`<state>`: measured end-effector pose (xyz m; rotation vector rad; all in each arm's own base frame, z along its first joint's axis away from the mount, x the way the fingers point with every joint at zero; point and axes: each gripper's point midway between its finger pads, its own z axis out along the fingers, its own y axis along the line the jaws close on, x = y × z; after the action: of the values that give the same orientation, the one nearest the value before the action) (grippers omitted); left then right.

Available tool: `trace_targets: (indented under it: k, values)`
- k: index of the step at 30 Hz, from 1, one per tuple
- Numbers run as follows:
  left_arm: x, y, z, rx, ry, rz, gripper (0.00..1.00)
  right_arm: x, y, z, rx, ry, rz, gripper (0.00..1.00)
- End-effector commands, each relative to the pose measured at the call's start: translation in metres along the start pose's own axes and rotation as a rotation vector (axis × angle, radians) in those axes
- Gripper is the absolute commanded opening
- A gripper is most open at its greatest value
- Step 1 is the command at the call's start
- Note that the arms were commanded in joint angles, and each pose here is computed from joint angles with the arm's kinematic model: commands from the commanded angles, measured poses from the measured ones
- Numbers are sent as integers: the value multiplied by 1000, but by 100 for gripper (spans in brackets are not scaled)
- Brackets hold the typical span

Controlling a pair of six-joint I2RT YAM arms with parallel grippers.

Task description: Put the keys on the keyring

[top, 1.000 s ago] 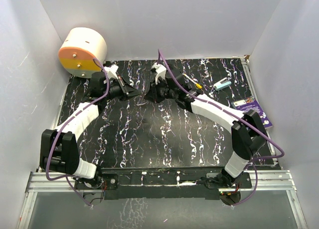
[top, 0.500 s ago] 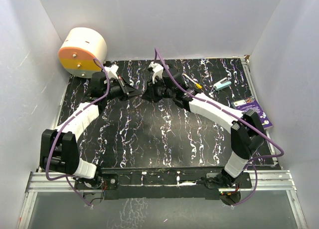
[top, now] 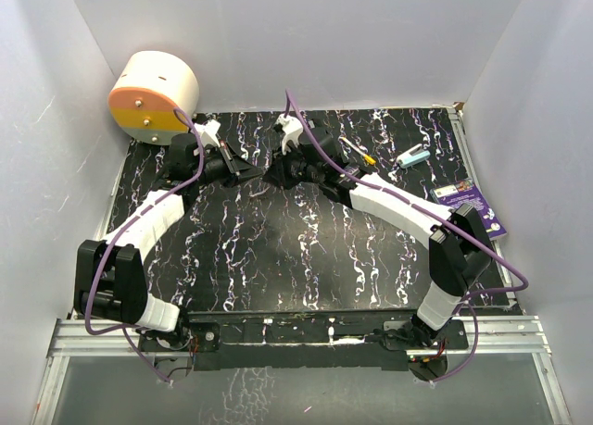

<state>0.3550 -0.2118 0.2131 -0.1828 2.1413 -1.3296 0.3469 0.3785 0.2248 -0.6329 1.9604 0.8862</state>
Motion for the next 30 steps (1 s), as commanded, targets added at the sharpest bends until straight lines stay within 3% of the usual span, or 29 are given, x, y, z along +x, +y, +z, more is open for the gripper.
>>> trace_targets:
  k: [1, 30]
  values:
    - [-2, -18, -5, 40, 1, 33, 0, -48, 5, -7, 26, -144, -7, 8]
    - [9, -13, 2, 46, 27, -64, 0, -50, 16, 25, -42, -179, 28, 8]
